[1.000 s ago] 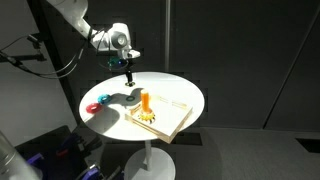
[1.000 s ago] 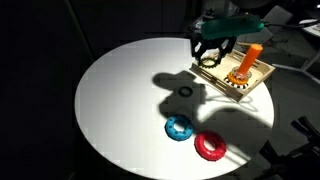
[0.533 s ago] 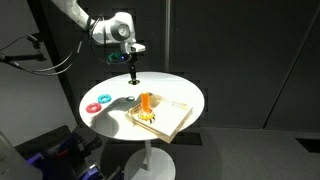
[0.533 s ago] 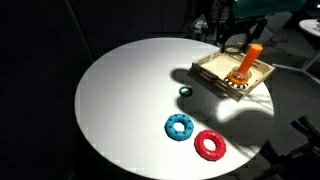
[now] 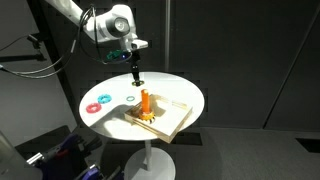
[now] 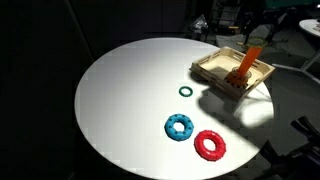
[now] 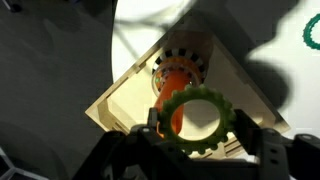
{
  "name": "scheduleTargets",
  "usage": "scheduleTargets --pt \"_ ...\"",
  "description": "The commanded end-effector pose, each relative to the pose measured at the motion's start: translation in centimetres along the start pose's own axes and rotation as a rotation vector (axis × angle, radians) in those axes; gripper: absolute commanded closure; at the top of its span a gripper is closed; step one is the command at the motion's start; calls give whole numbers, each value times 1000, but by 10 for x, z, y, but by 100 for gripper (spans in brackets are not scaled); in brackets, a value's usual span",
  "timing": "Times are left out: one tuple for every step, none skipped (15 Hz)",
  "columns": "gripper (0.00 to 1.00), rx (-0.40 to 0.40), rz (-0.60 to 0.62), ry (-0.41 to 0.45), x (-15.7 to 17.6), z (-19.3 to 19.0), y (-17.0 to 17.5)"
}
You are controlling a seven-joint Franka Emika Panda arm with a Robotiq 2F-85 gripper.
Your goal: Put the light green ring around the orange rod
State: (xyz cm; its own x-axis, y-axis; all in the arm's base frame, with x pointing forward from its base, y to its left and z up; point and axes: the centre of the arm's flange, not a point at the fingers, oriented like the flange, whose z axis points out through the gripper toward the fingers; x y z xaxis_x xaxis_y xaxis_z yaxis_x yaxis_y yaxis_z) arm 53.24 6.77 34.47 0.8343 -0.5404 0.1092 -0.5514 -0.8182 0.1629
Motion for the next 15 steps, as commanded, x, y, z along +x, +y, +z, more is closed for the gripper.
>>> scheduleTargets --pt "51 0 31 60 1 5 30" --pt "51 -1 38 72 4 9 34" --pt "51 2 45 80 6 12 37" --pt "51 0 51 91 7 16 39" --pt "51 1 52 97 8 20 41" --pt "51 4 55 101 9 23 42" --pt "51 9 55 102 9 27 42" --pt "51 15 56 102 8 30 41" --pt "51 24 55 99 6 33 40" --pt "51 32 55 98 4 35 39" --pt "51 40 51 98 1 38 37" --pt "51 44 48 99 -2 42 36" --pt "51 55 47 99 -4 43 35" --pt "51 59 44 102 -5 44 34" --pt "51 60 42 99 -6 47 33"
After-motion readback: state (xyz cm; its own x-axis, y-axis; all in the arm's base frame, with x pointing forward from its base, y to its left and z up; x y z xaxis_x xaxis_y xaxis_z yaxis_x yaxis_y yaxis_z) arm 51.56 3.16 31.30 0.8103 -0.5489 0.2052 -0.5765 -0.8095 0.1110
